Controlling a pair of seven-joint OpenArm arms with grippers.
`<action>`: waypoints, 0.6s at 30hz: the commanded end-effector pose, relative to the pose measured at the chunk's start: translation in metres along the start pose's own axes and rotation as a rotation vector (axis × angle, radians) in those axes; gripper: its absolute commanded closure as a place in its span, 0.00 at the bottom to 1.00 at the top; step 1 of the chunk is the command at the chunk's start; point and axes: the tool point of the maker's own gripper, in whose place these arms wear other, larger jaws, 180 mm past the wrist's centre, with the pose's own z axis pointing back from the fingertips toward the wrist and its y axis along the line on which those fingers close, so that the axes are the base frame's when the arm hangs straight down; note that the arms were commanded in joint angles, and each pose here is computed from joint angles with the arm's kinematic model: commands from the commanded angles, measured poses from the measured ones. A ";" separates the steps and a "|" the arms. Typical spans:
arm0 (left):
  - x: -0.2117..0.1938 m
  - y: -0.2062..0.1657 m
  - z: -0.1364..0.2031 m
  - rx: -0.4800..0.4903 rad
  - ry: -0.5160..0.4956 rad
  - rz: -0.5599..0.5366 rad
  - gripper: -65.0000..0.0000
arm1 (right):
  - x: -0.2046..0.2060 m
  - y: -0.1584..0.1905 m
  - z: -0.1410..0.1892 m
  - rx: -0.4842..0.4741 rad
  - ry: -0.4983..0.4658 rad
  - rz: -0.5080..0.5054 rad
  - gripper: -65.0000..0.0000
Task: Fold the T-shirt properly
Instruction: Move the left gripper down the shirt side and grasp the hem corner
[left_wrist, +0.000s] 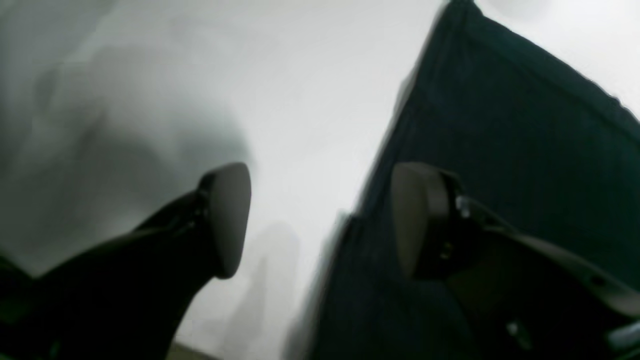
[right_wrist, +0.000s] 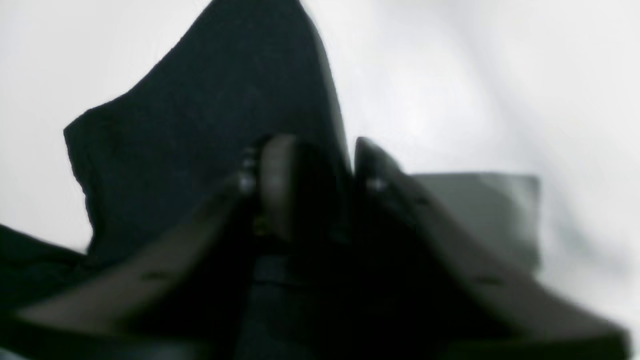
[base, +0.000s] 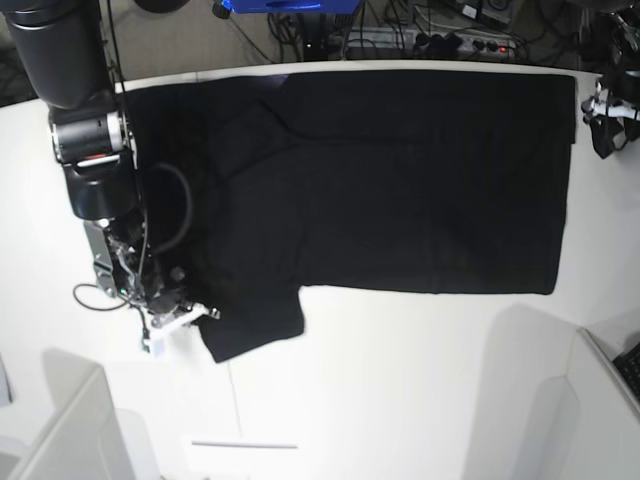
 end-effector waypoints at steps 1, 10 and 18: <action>0.016 -0.002 -0.004 -0.007 -0.028 -0.038 0.34 | 0.027 0.006 0.004 0.014 -0.055 0.009 0.97; 0.054 -0.018 -0.058 0.068 0.027 -0.101 0.34 | 0.027 0.005 0.005 0.011 -0.054 0.007 1.00; 0.085 -0.057 -0.130 0.024 0.110 -0.188 0.34 | 0.027 0.005 0.005 0.012 -0.055 0.004 1.00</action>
